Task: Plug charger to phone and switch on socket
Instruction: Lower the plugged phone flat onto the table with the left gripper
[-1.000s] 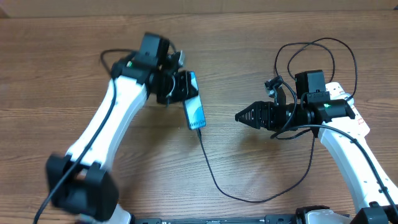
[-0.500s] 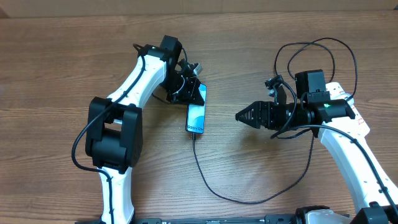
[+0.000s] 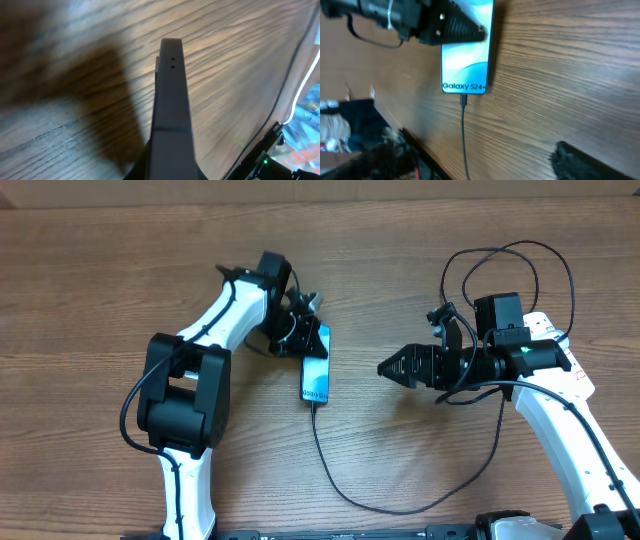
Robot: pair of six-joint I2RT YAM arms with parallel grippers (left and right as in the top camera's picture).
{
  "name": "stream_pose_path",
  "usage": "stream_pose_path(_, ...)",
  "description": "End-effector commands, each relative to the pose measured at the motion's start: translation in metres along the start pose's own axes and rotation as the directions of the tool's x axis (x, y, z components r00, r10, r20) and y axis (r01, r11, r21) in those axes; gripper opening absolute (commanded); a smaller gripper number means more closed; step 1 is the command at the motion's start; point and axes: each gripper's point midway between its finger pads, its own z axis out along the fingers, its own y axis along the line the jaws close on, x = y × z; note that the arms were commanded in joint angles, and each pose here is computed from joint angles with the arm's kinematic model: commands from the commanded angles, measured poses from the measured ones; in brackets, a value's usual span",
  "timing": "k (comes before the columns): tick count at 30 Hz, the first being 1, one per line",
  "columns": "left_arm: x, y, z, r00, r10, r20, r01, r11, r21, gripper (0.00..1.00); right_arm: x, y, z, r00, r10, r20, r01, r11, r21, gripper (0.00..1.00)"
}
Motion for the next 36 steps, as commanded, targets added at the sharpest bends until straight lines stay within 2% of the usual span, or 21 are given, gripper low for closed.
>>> stream_pose_path(1,0.007,0.002,0.009,0.998,-0.063,-0.018,0.064,0.996,0.054,0.04,-0.008,-0.004,-0.009,0.999,-0.025,0.033,0.023,0.998,0.065,1.0)
stream_pose_path(8,0.006,0.005,0.01,0.998,-0.061,-0.013,0.061,0.997,0.039,0.04,-0.006,-0.02,-0.01,1.0,-0.011,0.029,0.006,0.988,0.157,1.0)
stream_pose_path(22,0.014,0.036,0.016,0.997,-0.075,-0.012,0.073,0.991,-0.117,0.04,-0.009,-0.038,-0.014,0.999,-0.016,0.046,0.004,0.965,0.261,1.0)
stream_pose_path(27,0.014,0.042,0.025,0.998,-0.061,0.007,0.061,0.992,-0.108,0.04,-0.009,-0.038,-0.014,0.999,-0.016,0.046,0.004,0.965,0.26,1.0)
stream_pose_path(32,0.018,0.035,0.036,0.997,-0.072,0.009,0.072,0.997,-0.017,0.04,-0.009,-0.038,-0.014,0.999,-0.016,0.046,0.004,0.965,0.26,1.0)
stream_pose_path(36,0.021,0.039,0.04,0.997,-0.073,0.008,0.073,0.997,-0.022,0.04,-0.009,-0.038,-0.014,0.999,-0.016,0.046,0.004,0.965,0.26,1.0)
